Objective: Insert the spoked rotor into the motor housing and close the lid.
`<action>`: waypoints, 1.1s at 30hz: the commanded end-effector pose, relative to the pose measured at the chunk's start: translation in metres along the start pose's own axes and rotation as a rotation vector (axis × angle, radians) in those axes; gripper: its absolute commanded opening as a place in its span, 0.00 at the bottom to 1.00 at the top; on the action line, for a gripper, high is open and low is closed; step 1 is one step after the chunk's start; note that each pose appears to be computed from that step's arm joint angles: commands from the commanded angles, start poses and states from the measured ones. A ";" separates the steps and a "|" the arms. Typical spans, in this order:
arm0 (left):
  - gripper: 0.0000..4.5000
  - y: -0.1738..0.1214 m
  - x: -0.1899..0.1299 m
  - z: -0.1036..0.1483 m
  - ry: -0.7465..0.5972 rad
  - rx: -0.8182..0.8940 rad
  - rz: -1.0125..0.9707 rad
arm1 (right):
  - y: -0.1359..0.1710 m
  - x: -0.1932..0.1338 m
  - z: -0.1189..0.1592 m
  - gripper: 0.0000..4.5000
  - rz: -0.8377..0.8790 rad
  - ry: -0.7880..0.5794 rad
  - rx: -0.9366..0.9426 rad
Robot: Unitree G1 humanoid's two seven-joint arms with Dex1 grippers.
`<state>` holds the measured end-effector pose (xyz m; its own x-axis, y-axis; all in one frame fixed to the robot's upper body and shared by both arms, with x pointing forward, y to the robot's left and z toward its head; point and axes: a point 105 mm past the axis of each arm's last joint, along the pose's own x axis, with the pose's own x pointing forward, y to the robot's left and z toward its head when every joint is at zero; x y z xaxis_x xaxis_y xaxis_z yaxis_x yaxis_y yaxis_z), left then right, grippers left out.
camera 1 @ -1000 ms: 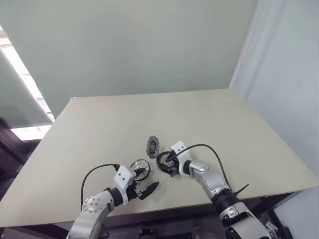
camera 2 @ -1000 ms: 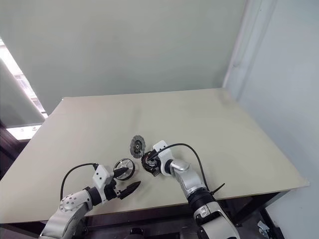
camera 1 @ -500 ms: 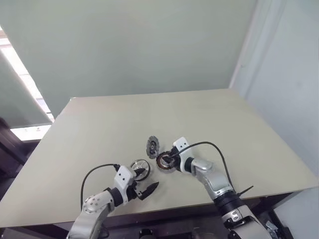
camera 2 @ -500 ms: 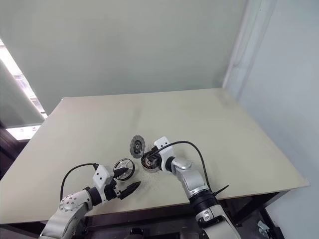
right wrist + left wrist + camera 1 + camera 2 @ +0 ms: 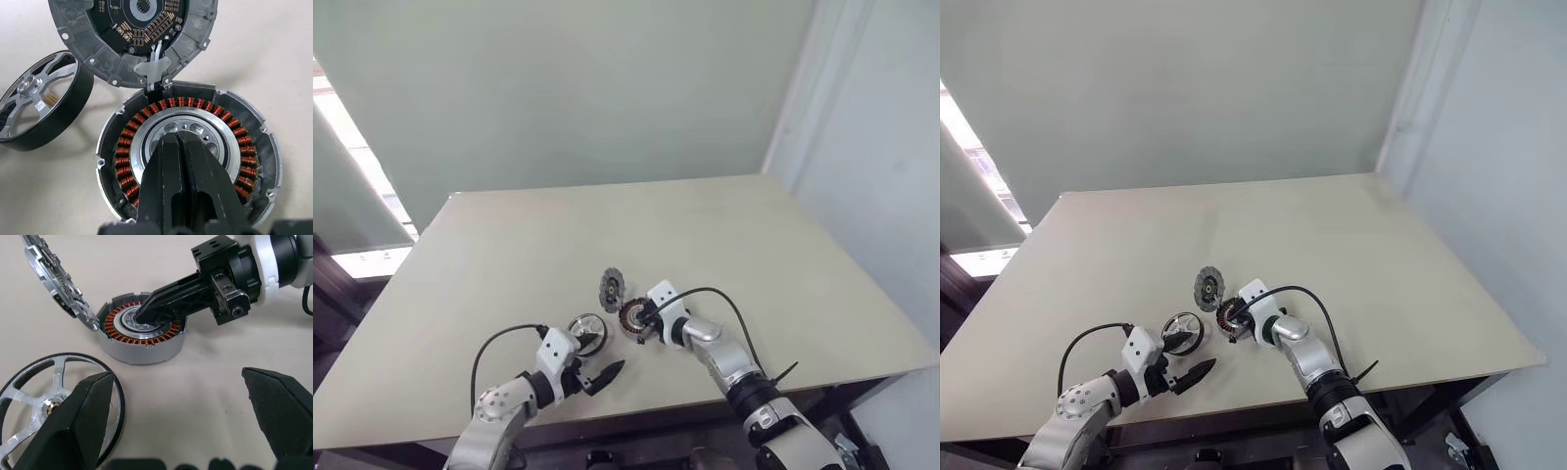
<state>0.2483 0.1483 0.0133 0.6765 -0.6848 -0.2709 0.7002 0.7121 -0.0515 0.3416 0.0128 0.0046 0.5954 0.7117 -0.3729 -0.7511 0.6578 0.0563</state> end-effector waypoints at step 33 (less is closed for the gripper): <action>1.00 0.027 0.010 -0.011 -0.277 -1.186 0.461 | 0.006 -0.036 0.052 0.01 0.077 -0.226 -0.086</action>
<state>0.2624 0.1521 -0.0049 0.8980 -0.3155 -0.3065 -0.1082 0.5169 -0.8492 0.3270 0.0004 0.0431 0.5703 0.7885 -0.2302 -0.8049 0.5924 0.0350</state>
